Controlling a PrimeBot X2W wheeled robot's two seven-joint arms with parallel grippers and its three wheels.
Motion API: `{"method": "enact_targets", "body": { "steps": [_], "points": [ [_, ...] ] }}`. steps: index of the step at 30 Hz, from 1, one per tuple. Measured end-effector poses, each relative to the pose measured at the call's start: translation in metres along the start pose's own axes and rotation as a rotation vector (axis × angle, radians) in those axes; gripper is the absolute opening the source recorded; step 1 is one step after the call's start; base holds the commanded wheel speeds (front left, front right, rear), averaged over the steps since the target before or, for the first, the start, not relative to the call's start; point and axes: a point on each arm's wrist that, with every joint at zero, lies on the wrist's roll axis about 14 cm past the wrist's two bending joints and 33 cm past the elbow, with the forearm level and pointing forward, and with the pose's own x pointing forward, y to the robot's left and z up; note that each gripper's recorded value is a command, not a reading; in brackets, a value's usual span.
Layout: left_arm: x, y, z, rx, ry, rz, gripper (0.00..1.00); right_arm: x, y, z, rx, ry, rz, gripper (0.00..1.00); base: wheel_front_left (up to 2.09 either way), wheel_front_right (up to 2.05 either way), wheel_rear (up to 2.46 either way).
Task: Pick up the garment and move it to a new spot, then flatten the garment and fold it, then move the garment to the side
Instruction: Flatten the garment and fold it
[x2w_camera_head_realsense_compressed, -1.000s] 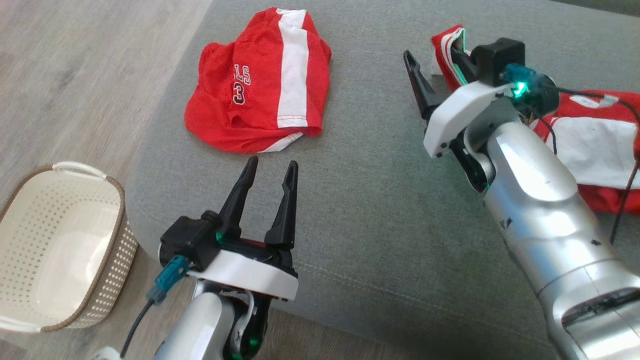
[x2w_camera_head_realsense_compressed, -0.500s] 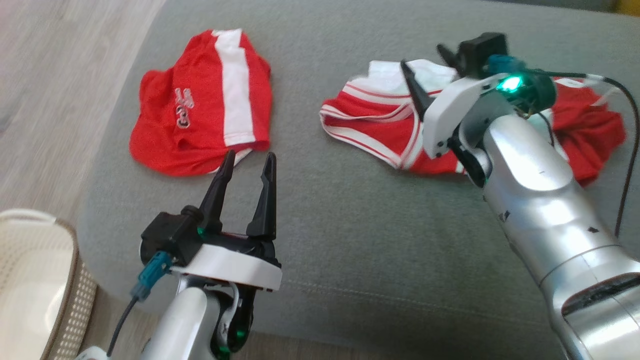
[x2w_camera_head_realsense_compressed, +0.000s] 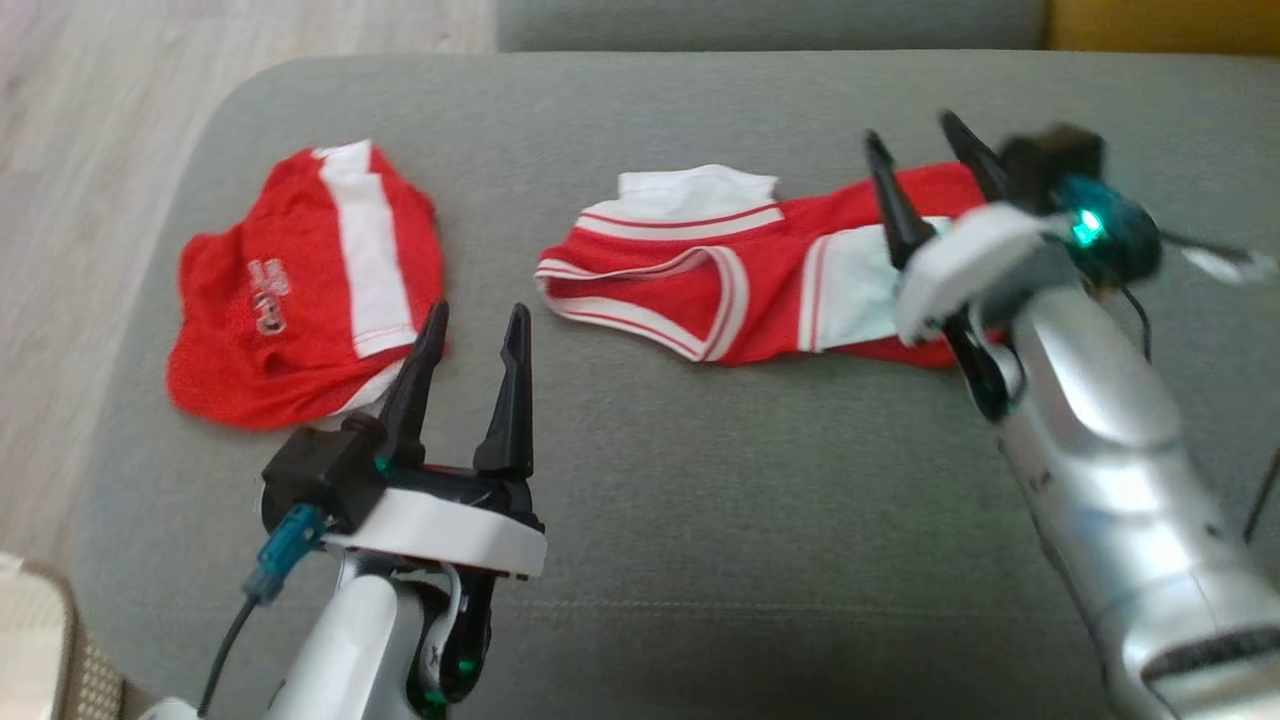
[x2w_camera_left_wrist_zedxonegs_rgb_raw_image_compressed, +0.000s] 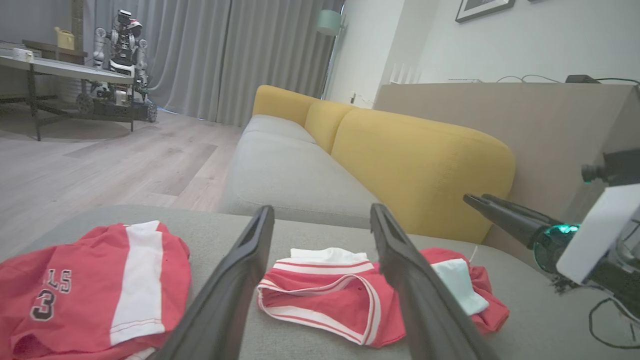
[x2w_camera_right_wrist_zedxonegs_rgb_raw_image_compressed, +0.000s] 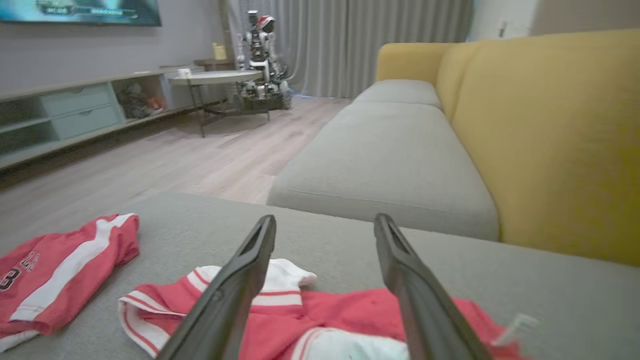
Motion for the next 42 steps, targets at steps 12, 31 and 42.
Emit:
{"method": "enact_targets", "body": {
  "steps": [12, 31, 42],
  "points": [
    [0.012, -0.024, -0.016, -0.041, 0.036, -0.072, 1.00, -0.103, -0.085, -0.030, 0.110, -0.087, -0.313, 1.00, 0.00, 0.00, 0.00],
    [0.034, -0.070, -0.163, 0.024, 0.454, -0.285, 1.00, -0.147, -0.122, -0.038, 0.137, -0.109, -0.447, 1.00, 0.00, 0.00, 0.00],
    [0.063, -0.081, -0.212, 0.050, 0.590, -0.337, 1.00, -0.165, -0.140, -0.049, 0.128, -0.078, -0.515, 1.00, 0.00, 0.00, 0.00]
  ]
}}
